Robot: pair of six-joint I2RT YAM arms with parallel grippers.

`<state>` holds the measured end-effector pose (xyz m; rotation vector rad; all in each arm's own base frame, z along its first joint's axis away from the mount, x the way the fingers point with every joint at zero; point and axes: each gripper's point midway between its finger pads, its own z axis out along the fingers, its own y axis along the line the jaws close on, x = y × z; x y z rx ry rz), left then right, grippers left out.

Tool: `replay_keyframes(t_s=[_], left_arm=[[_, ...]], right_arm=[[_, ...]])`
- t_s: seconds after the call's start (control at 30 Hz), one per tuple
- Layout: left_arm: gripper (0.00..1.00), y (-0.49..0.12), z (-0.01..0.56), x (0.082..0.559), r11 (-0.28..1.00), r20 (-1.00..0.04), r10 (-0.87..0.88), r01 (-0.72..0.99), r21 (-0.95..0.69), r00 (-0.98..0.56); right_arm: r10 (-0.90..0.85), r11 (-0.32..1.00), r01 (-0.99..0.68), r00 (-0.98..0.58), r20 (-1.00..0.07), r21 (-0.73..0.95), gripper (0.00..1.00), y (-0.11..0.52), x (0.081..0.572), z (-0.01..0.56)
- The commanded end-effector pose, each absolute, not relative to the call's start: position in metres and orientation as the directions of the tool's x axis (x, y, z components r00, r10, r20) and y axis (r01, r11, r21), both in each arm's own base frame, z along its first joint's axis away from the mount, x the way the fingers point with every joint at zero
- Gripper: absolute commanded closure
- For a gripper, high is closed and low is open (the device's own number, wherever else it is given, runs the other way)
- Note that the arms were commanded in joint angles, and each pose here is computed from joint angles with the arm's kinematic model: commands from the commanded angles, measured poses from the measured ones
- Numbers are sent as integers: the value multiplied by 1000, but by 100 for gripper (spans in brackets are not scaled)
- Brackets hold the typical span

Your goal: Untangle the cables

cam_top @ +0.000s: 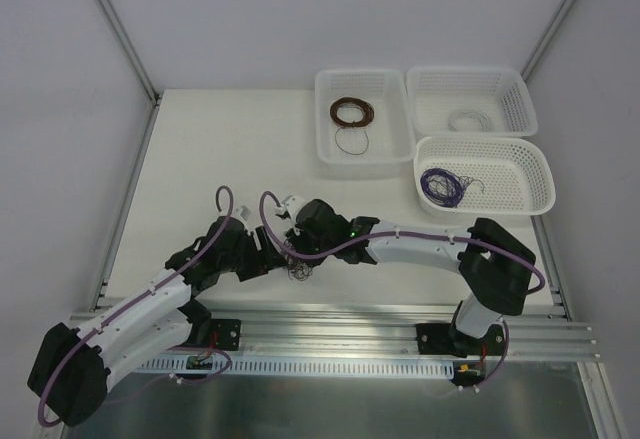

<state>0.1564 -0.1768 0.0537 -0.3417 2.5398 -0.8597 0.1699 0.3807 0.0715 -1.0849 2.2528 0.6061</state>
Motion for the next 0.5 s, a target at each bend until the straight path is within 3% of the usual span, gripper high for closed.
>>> replay_keyframes(t_s=[0.0, 0.13, 0.47], left_arm=[[36, -180, 58, 160, 772, -318, -373, -102, -627, -872], [36, -181, 59, 162, 773, -317, -375, -105, -626, -871], [36, -197, 87, 174, 731, -323, -383, -71, -678, -865]], right_arm=[[-509, 577, -807, -475, -718, 125, 78, 392, 182, 89], [-485, 589, -799, -466, -740, 117, 99, 384, 183, 103], [-338, 537, -819, -430, -837, 203, 99, 383, 172, 174]])
